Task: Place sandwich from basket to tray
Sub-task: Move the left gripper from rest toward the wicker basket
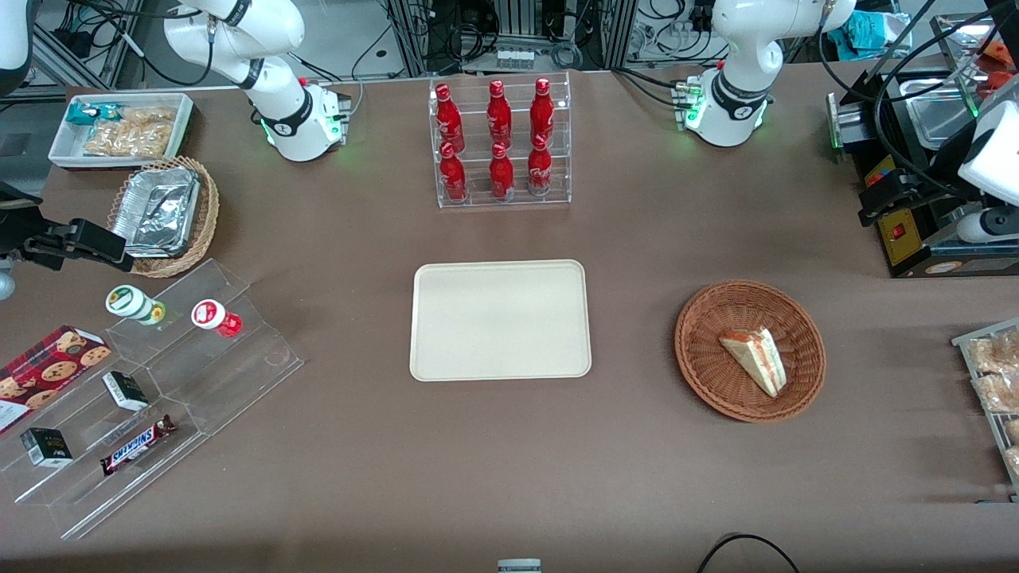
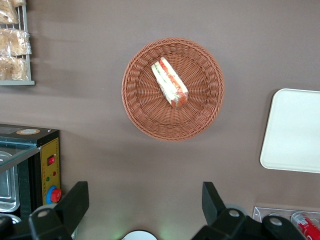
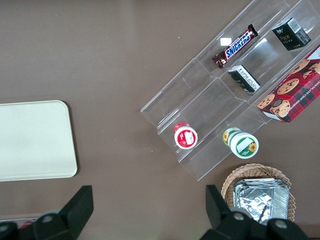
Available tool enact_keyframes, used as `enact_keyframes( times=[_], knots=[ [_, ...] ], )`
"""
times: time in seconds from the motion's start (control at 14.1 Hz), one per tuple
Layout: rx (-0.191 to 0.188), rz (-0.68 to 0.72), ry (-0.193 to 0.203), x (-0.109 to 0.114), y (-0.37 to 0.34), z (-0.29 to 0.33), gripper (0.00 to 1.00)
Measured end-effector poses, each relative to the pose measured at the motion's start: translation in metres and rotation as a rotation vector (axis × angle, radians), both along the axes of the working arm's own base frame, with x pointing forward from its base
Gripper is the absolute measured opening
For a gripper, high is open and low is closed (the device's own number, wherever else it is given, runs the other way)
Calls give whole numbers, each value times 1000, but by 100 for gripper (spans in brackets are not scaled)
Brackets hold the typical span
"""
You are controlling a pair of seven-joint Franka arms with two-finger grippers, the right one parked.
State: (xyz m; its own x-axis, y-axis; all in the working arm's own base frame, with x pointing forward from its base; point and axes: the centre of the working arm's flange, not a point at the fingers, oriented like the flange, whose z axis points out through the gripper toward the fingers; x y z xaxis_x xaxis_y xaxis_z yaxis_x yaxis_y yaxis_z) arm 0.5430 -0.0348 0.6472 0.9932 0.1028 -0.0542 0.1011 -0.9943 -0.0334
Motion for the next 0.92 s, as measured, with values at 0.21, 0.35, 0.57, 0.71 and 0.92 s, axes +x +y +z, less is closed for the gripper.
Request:
enact_keyframes(
  times=[0.21, 0.35, 0.57, 0.71, 0.92],
  knots=[
    [0, 0, 0, 0, 0, 0, 100],
    [0, 2, 2, 0, 1, -1, 100],
    [0, 13, 20, 4, 7, -9, 100],
    [1, 53, 62, 12, 11, -31, 100],
    [21, 219, 164, 34, 10, -95, 100]
  ],
)
